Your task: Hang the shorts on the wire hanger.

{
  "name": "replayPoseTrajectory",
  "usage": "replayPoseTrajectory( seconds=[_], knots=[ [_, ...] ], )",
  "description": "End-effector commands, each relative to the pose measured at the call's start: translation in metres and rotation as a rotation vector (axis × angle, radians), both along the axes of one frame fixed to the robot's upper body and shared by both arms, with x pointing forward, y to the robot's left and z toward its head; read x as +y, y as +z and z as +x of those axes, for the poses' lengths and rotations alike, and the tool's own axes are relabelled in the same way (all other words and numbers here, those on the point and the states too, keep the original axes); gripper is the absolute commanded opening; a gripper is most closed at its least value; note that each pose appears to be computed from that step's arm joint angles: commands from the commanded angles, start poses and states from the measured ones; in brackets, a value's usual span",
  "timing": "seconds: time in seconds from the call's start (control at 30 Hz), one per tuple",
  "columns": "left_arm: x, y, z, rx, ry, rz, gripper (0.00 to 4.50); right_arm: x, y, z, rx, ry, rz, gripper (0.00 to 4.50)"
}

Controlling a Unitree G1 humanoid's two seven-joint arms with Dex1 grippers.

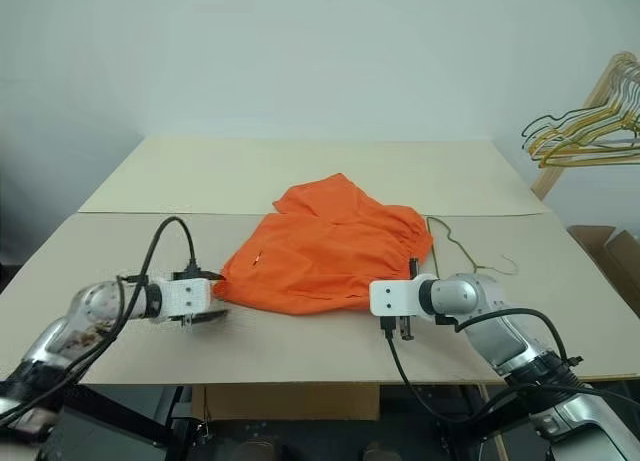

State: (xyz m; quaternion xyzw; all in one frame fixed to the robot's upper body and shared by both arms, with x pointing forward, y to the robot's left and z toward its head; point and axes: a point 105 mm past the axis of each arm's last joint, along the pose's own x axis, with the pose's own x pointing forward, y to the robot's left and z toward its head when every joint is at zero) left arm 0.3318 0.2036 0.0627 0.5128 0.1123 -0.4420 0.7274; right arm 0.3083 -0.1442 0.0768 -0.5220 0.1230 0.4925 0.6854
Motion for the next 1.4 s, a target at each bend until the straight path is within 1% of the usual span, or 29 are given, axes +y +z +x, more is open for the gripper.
replayPoseTrajectory(
  seconds=[0.03,0.1,0.13,0.17,0.23,0.4,0.47,0.53,0.6,0.7,0.77,0.8,0.9,1.07,1.17,1.3,1.4],
  knots=[
    [0.001,-0.003,0.020,-0.041,0.016,0.039,1.94,-0.001,0.018,0.005,-0.062,0.004,0.016,0.00],
    [-0.002,-0.004,0.026,-0.045,0.016,0.033,1.29,-0.001,0.019,0.004,-0.063,0.001,0.018,0.00],
    [-0.004,-0.004,0.030,-0.044,0.015,0.027,0.87,-0.001,0.020,0.004,-0.064,-0.001,0.019,0.00],
    [-0.006,-0.003,0.032,-0.049,0.010,0.024,0.69,-0.001,0.020,0.004,-0.064,-0.003,0.020,0.00],
    [-0.010,0.000,0.036,-0.055,-0.006,0.014,0.03,-0.002,0.020,0.003,-0.065,-0.008,0.021,0.00],
    [-0.016,0.010,0.034,-0.056,-0.063,-0.017,0.03,-0.003,0.020,0.002,-0.065,-0.018,0.023,0.00],
    [-0.017,0.015,0.029,-0.044,-0.108,-0.022,0.03,-0.003,0.020,0.002,-0.063,-0.022,0.028,0.00],
    [-0.015,0.020,0.021,0.003,-0.147,-0.023,0.03,-0.003,0.019,0.004,-0.065,-0.025,0.028,0.00],
    [-0.005,0.025,0.008,0.048,-0.190,0.018,0.03,-0.002,0.018,0.009,-0.079,-0.032,0.029,0.00],
    [0.014,0.028,-0.007,0.086,-0.194,0.086,0.03,0.000,0.015,0.018,-0.121,-0.039,0.018,0.00],
    [0.026,0.029,-0.020,0.124,-0.181,0.096,0.03,0.003,0.013,0.025,-0.131,-0.047,0.023,0.00],
    [0.033,0.028,-0.031,0.146,-0.172,0.099,0.03,0.004,0.011,0.029,-0.148,-0.037,0.015,0.00],
    [0.042,0.028,-0.057,0.191,-0.157,0.097,0.03,0.006,0.010,0.036,-0.183,0.008,0.004,0.00],
    [0.035,0.028,-0.091,0.237,-0.142,0.061,0.03,0.008,0.011,0.037,-0.192,0.094,0.007,0.00],
    [0.018,0.027,-0.115,0.262,-0.142,0.028,0.03,-0.002,0.009,0.033,-0.188,0.176,-0.041,0.00],
    [-0.001,0.027,-0.131,0.279,-0.141,-0.005,0.03,-0.018,0.005,0.028,-0.182,0.244,-0.116,0.00],
    [-0.007,0.030,-0.133,0.277,-0.130,-0.019,0.03,-0.028,0.005,0.023,-0.165,0.266,-0.135,0.00]
  ],
)
